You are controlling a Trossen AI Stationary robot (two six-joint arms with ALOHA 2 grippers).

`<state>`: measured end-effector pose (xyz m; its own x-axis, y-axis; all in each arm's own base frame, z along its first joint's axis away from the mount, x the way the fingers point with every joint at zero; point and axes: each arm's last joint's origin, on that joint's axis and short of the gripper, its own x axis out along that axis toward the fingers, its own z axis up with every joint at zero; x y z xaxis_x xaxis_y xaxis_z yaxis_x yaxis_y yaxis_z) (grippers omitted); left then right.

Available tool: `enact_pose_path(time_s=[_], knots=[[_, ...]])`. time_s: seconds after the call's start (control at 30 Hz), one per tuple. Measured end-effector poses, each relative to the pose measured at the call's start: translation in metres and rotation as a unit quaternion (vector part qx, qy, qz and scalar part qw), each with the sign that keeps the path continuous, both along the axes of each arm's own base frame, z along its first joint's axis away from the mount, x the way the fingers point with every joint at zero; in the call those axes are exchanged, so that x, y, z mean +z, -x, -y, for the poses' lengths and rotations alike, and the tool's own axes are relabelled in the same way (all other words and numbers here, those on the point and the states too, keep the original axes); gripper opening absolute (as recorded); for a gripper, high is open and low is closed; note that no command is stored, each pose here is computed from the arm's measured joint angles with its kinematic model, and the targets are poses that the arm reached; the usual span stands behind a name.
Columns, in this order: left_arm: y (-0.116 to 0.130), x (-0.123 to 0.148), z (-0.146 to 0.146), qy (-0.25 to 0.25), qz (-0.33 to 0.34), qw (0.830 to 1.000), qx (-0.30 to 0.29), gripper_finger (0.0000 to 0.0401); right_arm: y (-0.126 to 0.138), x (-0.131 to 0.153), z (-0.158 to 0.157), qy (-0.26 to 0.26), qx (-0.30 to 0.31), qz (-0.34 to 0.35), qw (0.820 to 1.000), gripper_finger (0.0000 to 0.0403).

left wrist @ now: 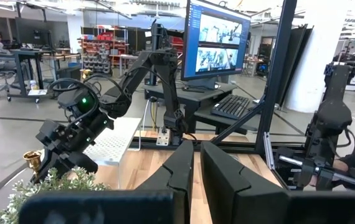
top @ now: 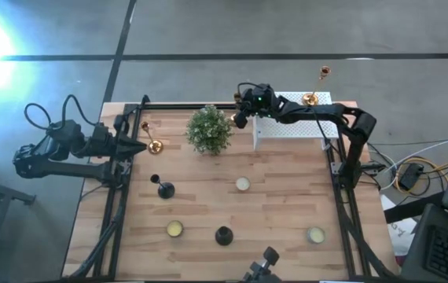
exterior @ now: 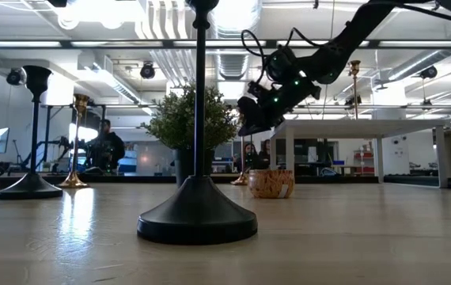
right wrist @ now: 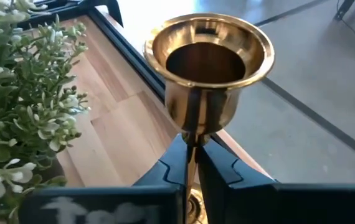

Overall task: Pick & Place candle stick holders
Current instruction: Put the top gold candle holder on the shelf

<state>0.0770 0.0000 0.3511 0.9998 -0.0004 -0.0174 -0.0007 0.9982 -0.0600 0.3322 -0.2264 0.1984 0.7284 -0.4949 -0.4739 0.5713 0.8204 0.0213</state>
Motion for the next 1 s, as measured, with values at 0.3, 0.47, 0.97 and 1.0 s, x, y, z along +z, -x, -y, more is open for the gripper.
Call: enact_pose_path(time_s=[0.3,0.47,0.97,1.0], knots=[[0.0,0.0,0.0,0.0,0.0,1.0,0.0,0.0035,0.017,0.059,-0.013,0.033,0.018,0.067,0.997,0.0011],[0.0,0.0,0.0,0.0,0.0,1.0,0.0,0.0035,0.045,0.109,-0.032,0.052,0.011,0.093,0.994,0.0011],[0.0,0.0,0.0,0.0,0.0,1.0,0.0,0.0035,0.131,0.171,-0.085,0.028,-0.113,0.069,0.991,0.0012],[0.0,0.0,0.0,0.0,0.0,1.0,0.0,0.0035,0.133,0.17,-0.087,0.023,-0.119,0.066,0.99,0.0012]])
